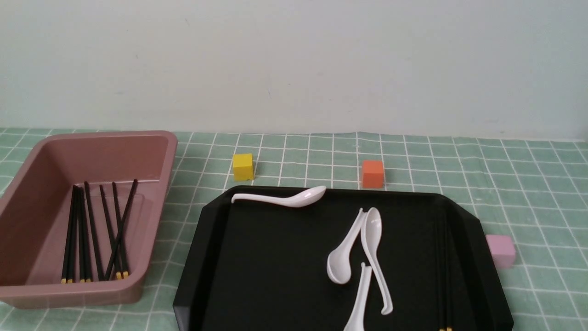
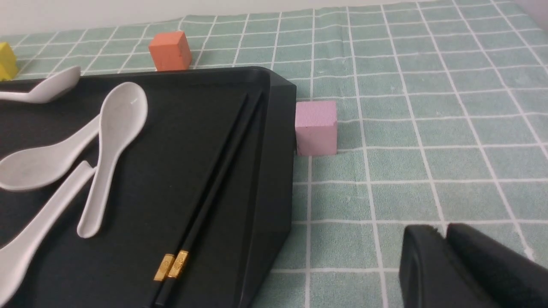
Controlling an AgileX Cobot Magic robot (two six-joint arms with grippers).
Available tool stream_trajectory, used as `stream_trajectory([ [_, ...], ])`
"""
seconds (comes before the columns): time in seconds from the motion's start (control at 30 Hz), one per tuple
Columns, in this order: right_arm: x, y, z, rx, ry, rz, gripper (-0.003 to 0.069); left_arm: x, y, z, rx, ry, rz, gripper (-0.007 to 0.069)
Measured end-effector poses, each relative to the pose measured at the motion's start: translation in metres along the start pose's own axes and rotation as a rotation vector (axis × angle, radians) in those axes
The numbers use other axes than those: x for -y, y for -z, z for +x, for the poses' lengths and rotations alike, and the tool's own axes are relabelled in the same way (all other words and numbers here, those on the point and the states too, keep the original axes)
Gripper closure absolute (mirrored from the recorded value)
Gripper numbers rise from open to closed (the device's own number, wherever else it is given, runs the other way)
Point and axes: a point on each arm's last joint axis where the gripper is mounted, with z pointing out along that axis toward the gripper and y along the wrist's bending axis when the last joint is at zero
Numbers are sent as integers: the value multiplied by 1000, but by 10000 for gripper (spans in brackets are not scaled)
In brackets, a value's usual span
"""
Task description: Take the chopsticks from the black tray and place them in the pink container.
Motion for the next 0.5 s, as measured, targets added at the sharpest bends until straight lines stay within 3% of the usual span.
stream_trajectory([
  [0.5,0,0,0,0,0,0,550,0,0,0,0,0,0,588],
])
